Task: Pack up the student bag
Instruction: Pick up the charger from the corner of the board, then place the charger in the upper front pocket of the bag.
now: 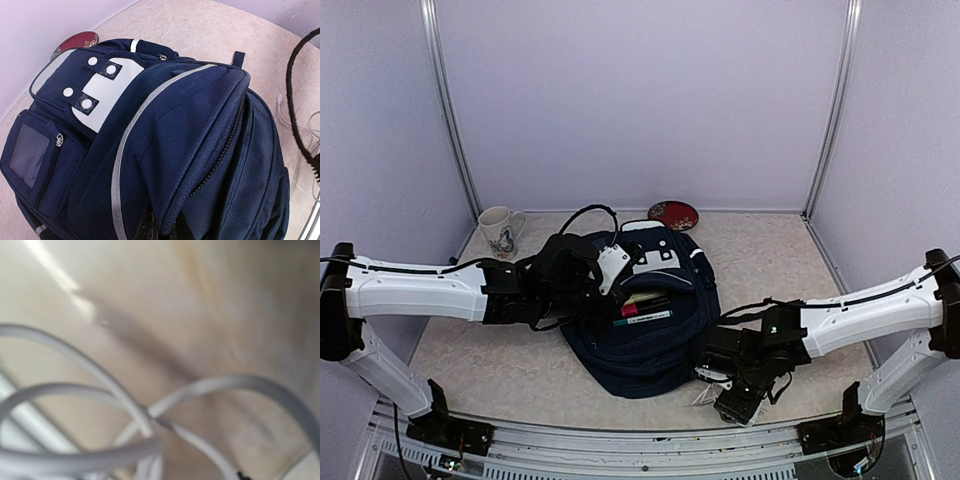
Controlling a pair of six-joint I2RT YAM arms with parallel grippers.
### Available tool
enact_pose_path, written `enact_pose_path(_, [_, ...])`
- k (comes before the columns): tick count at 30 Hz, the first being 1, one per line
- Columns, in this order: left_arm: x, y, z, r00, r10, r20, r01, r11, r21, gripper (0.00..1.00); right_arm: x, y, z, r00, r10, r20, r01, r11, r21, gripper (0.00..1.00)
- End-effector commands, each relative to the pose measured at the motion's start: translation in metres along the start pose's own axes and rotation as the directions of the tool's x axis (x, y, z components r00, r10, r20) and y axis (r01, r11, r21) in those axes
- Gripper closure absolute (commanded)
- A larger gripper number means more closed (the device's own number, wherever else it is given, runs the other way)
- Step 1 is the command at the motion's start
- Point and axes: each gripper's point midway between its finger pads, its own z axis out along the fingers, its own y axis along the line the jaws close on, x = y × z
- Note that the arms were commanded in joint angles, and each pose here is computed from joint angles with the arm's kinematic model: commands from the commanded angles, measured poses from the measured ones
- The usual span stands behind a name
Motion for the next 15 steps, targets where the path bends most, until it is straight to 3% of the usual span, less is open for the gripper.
enact_pose_path(1, [-0.020, 0.010, -0.001, 0.999, -0.005, 0.042, 0.008, 0.999, -0.050, 1.00, -0.057, 0.035, -0.065, 0.945, -0.025, 0.326, 0.091, 0.978, -0.188, 0.77])
enact_pose_path(3, [-0.022, 0.011, -0.002, 0.999, -0.006, 0.046, 0.008, 0.999, -0.053, 1.00, -0.073, 0.048, -0.101, 0.882, -0.028, 0.471, 0.166, 0.953, -0.253, 0.77])
enact_pose_path(5, [-0.024, 0.012, -0.003, 0.999, -0.009, 0.053, 0.012, 0.998, -0.056, 1.00, -0.086, 0.060, -0.145, 0.781, -0.022, 0.624, 0.261, 0.919, -0.294, 0.78])
enact_pose_path(8, [-0.028, 0.013, -0.005, 0.998, -0.012, 0.066, 0.016, 0.998, -0.054, 1.00, -0.099, 0.068, -0.213, 0.573, -0.006, 0.819, 0.390, 0.881, -0.267, 0.75])
enact_pose_path(11, [-0.033, 0.011, -0.006, 0.997, -0.017, 0.078, 0.020, 0.999, -0.042, 1.00, -0.114, 0.065, -0.247, 0.403, -0.024, 0.915, 0.443, 0.880, -0.172, 0.74])
enact_pose_path(13, [-0.038, 0.010, -0.007, 0.996, -0.025, 0.089, 0.028, 0.999, -0.038, 1.00, -0.129, 0.061, -0.239, 0.380, -0.075, 0.922, 0.453, 0.884, -0.115, 0.75])
enact_pose_path(15, [-0.044, 0.011, -0.008, 0.995, -0.038, 0.094, 0.041, 0.998, -0.038, 1.00, -0.144, 0.056, -0.215, 0.410, -0.154, 0.899, 0.464, 0.884, -0.060, 0.77])
